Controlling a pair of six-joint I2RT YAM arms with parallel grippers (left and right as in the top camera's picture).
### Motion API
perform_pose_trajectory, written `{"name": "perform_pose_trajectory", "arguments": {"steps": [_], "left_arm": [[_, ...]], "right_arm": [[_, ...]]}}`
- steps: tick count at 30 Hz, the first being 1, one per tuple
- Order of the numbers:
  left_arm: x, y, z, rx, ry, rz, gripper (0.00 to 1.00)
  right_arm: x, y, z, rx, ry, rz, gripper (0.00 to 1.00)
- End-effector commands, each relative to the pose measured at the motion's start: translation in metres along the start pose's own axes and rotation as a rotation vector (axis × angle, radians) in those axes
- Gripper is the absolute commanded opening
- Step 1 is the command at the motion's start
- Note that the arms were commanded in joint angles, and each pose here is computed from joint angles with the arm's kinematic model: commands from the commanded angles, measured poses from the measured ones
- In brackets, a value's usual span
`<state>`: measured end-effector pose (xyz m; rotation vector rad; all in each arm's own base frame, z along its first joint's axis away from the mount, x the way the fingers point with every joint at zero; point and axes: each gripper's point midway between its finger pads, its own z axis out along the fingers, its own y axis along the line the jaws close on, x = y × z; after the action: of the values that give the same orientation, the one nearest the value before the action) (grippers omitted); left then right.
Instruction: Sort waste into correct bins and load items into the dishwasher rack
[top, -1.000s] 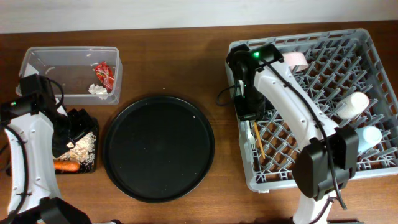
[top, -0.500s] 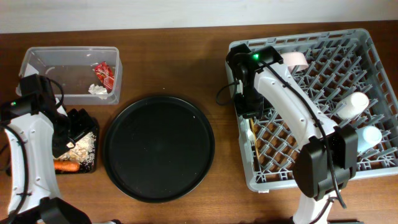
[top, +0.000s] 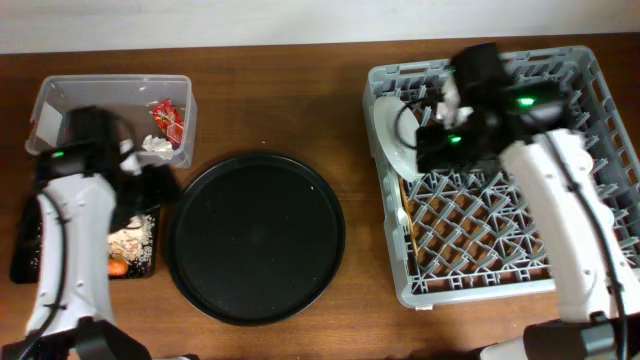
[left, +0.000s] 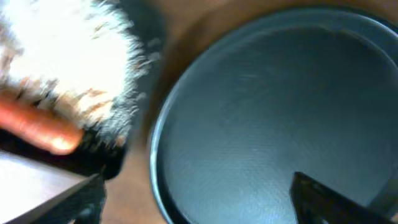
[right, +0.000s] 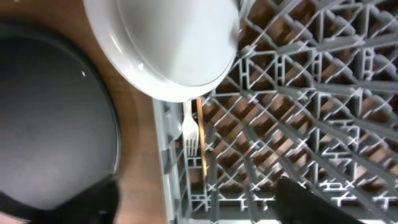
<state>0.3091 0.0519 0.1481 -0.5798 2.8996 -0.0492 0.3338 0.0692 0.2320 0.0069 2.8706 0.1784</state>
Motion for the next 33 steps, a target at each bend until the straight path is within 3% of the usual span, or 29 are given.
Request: {"name": "perform_pose_trajectory", "arguments": {"steps": [1,4,11,15,19,24,26,29,33], "left_arm": [[0.008,-0.048,-0.005,0.036,-0.024,0.26,0.99],[0.025,-0.055,-0.009,-0.004,0.021,0.346,0.99],[0.062,-0.036,-0.034,-0.049,0.152,0.346,0.99],[0.062,-0.04,-0.072,-0.007,-0.023,0.37,0.99],[0.071,-0.04,-0.133,0.079,-0.34,0.424,0.99],[0.104,-0.023,-0.158,0.141,-0.626,0.437,0.99],[0.107,-0.021,-0.16,0.127,-0.714,0.512,0.99],[0.116,-0.016,-0.146,0.094,-0.762,0.61,0.99],[0.125,-0.013,-0.114,0.083,-0.689,0.624,0.99]], "right_arm": [[-0.003,-0.008,0.005,-0.098,0.025,-0.076,0.96],[-0.003,-0.026,0.005,-0.085,0.035,-0.022,0.99],[0.02,-0.051,-0.003,-0.065,0.116,0.061,0.99],[0.025,-0.052,-0.024,-0.038,0.049,0.046,0.99],[0.032,-0.048,-0.053,-0.035,-0.145,0.017,0.99],[0.07,-0.048,-0.051,-0.03,-0.333,-0.011,0.99],[0.083,-0.05,-0.045,-0.026,-0.367,-0.015,0.99],[0.102,-0.054,-0.036,-0.005,-0.4,-0.017,0.99],[0.116,-0.067,-0.03,0.069,-0.405,-0.002,0.99]]}}
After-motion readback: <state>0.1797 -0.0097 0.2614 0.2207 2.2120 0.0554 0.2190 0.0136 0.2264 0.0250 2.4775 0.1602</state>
